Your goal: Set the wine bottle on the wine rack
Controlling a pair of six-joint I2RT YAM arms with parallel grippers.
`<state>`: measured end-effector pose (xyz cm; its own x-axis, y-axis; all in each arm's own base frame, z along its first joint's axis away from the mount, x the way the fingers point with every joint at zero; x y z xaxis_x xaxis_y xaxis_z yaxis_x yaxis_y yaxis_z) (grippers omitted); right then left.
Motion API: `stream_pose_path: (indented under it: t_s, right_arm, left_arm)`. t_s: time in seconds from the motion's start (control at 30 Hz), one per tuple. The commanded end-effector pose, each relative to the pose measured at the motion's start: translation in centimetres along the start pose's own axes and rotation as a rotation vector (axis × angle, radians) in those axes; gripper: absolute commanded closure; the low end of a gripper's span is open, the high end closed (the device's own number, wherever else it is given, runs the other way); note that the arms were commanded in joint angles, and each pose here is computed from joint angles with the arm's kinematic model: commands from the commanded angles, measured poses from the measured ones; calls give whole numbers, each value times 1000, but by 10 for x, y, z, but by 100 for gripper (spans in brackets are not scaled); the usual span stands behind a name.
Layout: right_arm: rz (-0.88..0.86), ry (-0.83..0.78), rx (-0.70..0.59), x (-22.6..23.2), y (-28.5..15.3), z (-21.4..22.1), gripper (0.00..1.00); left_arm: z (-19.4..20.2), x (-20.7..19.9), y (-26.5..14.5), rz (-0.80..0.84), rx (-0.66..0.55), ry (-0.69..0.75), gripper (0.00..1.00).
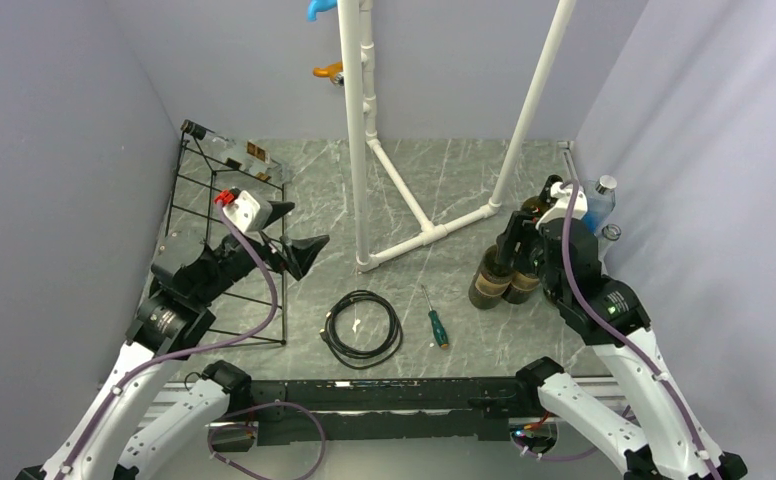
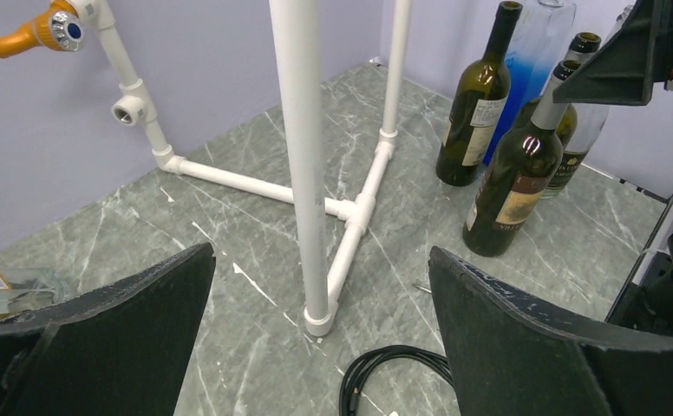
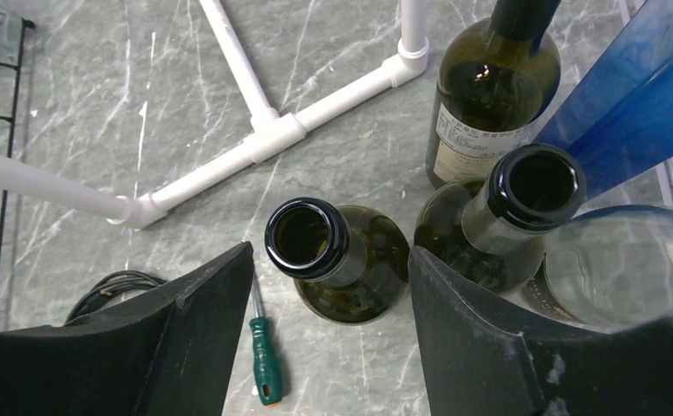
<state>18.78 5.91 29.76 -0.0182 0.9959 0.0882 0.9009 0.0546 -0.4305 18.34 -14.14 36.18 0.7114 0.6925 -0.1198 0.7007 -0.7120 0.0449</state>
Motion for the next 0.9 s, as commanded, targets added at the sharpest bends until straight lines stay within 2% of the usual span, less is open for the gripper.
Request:
stream_pose_path:
  t_s: [0.0,0.13,0.27,0.43,0.53,0.67,0.87]
  right_arm:
    - [18,-22,-64,0,9,-10,32]
    - [22,-31,-53,2,18,-5,36]
    - [24,-46,-47,4,29,-1,36]
    - [20,-70,-28,7,40,5,42]
    - [24,-74,-23,7,42,6,51]
    - [16,-66,-26,8,40,5,72]
    - [-37,-22,-47,12,23,-6,88]
  left_arm:
    - [-8,2,2,-15,-34,26,0]
    - [-2,0,10,18,19,-2,0]
    - [-1,1,13,17,25,-7,0]
    - [1,1,13,20,27,-3,0]
    - [2,0,14,25,31,-7,0]
    - [3,-1,16,40,39,-16,0]
    - [4,-2,17,49,47,-23,0]
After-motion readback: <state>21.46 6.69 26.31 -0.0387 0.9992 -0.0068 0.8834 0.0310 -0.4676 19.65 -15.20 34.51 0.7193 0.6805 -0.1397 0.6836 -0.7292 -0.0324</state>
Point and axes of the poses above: each gripper's point midway between its finger pads, its own y axis out along the fingers, its own x axis along the line the jaws close on, z = x × y, the point moved 5 cm from there along -y, back along the fingers, and after that the axes turned 6 degrees about -y, right-handed, at the moved point
